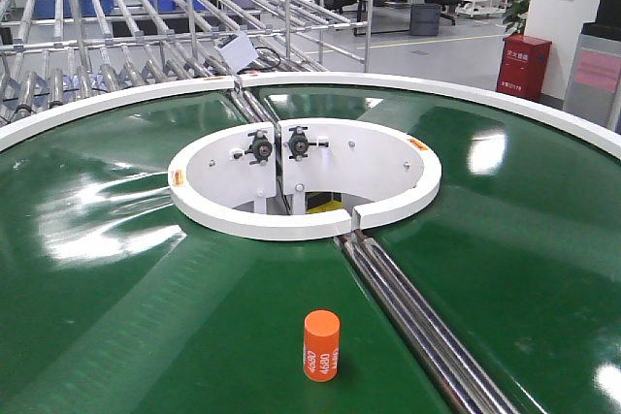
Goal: Grab orange capacitor from left shelf to right conveyor
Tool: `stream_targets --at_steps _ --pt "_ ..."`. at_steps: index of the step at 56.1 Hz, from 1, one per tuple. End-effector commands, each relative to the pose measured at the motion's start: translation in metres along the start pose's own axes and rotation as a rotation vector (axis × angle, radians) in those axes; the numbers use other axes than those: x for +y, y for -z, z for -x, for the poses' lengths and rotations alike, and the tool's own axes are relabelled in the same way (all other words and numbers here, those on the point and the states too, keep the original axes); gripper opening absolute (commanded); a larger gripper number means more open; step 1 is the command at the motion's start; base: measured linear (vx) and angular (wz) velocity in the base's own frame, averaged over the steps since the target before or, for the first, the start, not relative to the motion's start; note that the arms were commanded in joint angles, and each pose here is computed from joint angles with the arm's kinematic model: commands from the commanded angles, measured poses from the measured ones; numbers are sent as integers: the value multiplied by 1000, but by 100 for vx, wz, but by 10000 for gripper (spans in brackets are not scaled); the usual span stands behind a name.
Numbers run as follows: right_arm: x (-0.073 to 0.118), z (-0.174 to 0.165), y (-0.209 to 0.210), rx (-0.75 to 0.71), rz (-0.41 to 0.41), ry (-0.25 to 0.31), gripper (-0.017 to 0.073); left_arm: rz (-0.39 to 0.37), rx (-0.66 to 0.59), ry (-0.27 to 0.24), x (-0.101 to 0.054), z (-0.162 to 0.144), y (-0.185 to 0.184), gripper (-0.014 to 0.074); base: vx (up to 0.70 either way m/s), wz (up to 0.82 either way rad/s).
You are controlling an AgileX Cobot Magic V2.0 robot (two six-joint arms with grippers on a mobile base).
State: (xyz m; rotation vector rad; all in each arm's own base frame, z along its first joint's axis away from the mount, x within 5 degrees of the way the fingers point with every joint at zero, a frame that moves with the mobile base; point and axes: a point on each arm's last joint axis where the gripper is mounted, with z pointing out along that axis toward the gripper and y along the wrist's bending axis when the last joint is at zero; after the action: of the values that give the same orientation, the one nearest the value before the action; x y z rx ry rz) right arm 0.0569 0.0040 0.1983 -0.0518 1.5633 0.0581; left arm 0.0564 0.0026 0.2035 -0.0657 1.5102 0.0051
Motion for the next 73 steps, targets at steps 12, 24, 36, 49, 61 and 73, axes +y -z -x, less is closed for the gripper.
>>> stream_targets --at_steps 12,24,36,49,61,73 --pt "2 9 1 -118 37 15 -8 -2 -60 7 0 -3 0 -6 0 0" --pt "3 10 2 -134 47 7 -8 -2 -60 7 0 -3 0 -6 0 0" --pt "3 10 2 -137 50 14 -8 -2 -60 7 0 -3 0 -6 0 0" --pt "3 10 2 -136 49 -1 -8 -2 -60 7 0 -3 0 -6 0 0" --pt "3 10 2 -136 49 -1 -8 -2 -60 7 0 -3 0 -6 0 0" --pt "3 10 2 -136 49 -1 -8 -2 -60 7 0 -3 0 -6 0 0"
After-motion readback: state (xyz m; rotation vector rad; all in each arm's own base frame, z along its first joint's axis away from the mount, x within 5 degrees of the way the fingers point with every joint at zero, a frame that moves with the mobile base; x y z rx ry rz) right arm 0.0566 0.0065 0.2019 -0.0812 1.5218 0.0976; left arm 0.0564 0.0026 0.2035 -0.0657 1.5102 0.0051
